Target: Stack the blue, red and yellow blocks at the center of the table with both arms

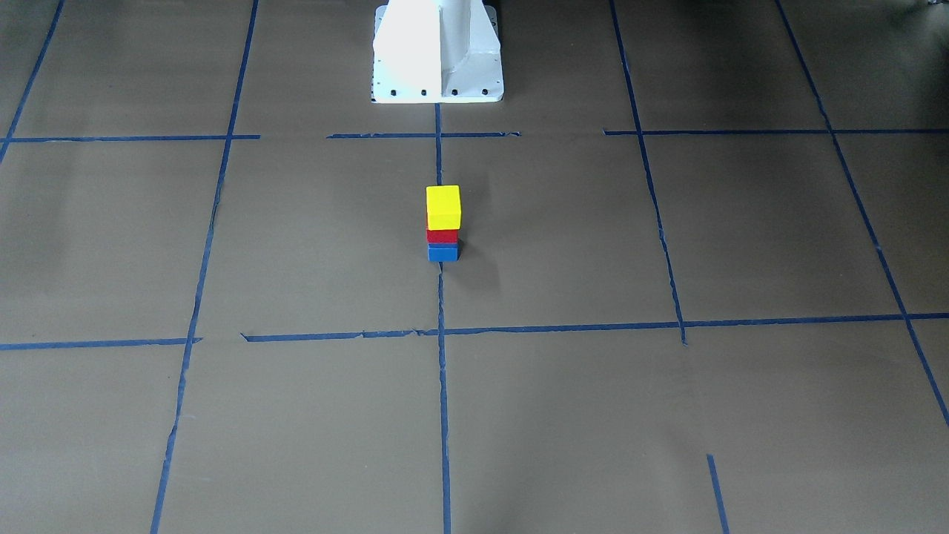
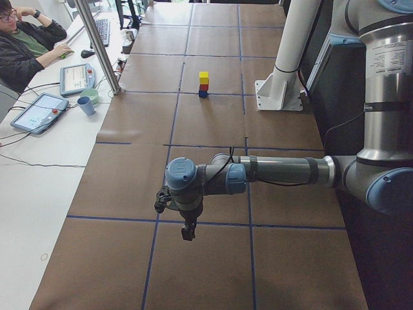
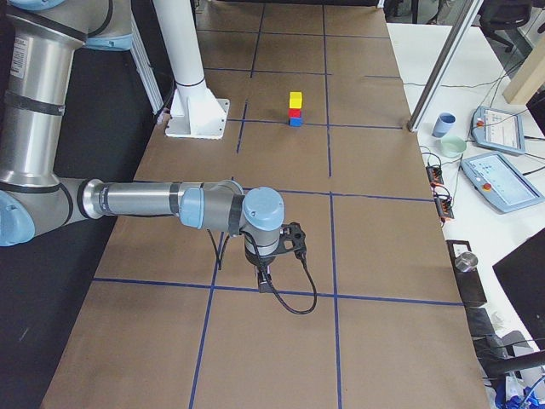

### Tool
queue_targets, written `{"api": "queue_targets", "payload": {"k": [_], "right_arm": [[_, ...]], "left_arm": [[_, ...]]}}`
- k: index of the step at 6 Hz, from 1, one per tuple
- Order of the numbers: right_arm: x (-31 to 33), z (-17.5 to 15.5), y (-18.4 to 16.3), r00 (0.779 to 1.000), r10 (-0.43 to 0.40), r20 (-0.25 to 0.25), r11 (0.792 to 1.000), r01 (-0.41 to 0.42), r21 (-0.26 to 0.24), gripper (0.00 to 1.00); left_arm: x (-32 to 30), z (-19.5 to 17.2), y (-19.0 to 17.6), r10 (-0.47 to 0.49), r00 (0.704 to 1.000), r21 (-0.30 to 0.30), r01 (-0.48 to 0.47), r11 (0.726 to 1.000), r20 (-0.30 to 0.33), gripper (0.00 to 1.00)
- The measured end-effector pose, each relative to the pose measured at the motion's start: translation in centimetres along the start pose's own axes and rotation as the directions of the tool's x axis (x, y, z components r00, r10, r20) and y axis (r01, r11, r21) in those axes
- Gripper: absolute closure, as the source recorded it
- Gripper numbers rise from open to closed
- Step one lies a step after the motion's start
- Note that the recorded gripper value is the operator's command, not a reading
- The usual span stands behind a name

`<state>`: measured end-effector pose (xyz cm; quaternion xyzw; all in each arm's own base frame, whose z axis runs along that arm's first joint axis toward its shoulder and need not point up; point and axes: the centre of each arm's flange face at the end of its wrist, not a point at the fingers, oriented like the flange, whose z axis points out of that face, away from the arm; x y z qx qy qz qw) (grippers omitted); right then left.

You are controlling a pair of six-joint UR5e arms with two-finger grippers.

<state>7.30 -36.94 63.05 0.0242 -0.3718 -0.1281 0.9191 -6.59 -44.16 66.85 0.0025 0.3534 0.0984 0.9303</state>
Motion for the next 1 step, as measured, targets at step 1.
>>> {"api": "queue_targets", "payload": {"k": [1], "right_arm": [[-0.01,-0.01,0.00,1.000,0.000,0.000,1.000,0.000,0.000,0.00]], "left_arm": [[0.01,0.03,-0.01,0.000,1.000,-0.001,0.000,1.000,0.000,0.00]]}}
